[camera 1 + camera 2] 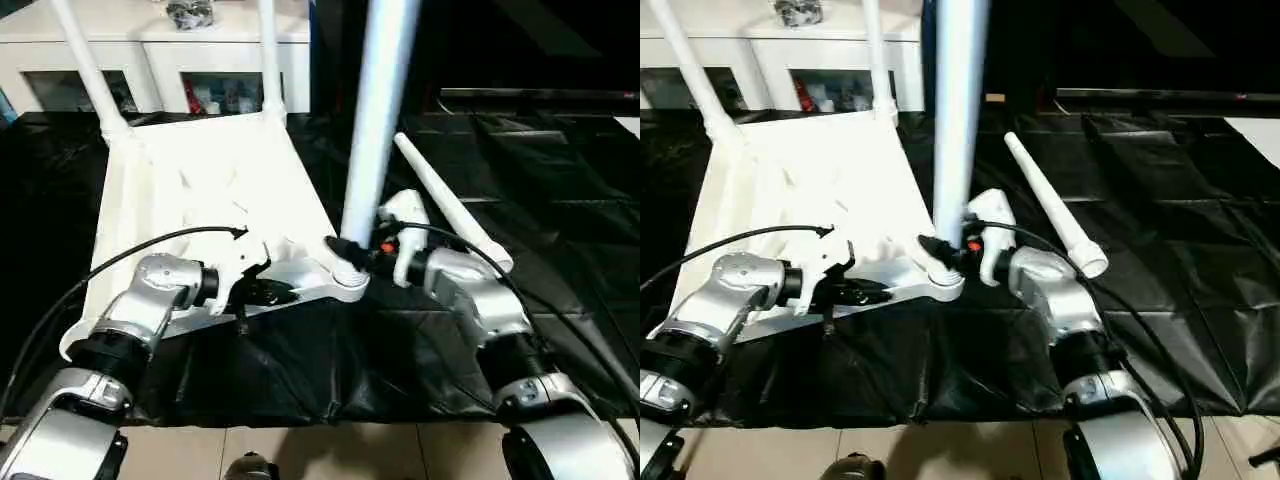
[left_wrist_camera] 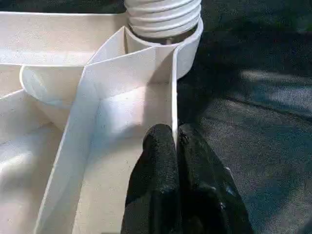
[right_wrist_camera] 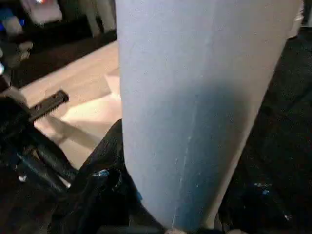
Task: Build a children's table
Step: Insert table leg to table base
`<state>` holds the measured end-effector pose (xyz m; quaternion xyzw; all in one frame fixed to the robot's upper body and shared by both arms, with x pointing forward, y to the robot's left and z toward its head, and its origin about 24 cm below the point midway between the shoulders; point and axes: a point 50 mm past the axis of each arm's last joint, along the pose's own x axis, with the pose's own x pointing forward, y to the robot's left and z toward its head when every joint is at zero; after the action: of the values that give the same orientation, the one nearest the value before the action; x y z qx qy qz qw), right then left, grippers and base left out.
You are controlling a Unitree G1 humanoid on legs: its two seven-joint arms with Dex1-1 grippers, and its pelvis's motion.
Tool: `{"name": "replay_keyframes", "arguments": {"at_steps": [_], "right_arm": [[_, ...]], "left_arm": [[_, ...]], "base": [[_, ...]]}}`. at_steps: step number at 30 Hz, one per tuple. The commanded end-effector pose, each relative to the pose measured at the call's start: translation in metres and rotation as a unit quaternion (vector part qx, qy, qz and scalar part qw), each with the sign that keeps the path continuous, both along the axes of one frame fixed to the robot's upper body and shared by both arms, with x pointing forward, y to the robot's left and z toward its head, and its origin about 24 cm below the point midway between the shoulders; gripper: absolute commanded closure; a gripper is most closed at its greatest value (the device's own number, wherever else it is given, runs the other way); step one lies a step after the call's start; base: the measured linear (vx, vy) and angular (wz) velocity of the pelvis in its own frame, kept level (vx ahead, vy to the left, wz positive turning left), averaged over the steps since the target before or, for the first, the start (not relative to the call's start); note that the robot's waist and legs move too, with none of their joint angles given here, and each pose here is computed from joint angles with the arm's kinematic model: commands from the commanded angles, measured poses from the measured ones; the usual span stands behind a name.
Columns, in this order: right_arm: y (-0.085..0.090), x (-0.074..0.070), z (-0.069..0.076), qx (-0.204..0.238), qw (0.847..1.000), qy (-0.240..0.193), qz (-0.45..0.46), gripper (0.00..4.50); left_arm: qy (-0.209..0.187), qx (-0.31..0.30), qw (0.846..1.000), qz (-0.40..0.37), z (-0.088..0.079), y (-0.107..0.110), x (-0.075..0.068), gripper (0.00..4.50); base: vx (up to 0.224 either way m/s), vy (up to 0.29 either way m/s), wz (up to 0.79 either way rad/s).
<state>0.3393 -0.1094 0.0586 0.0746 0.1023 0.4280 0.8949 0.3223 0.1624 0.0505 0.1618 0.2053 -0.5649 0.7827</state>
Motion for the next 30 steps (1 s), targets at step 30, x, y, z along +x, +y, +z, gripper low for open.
{"name": "replay_keyframes", "arguments": {"at_steps": [30], "right_arm": [[-0.006,-0.029,-0.051,-0.143,0.984,0.037,0.098,2.61]], "left_arm": [[-0.016,0.024,0.999,-0.037,0.008,-0.006,0.008,4.5]], "base": [[0.0,0.0,0.0]]}}
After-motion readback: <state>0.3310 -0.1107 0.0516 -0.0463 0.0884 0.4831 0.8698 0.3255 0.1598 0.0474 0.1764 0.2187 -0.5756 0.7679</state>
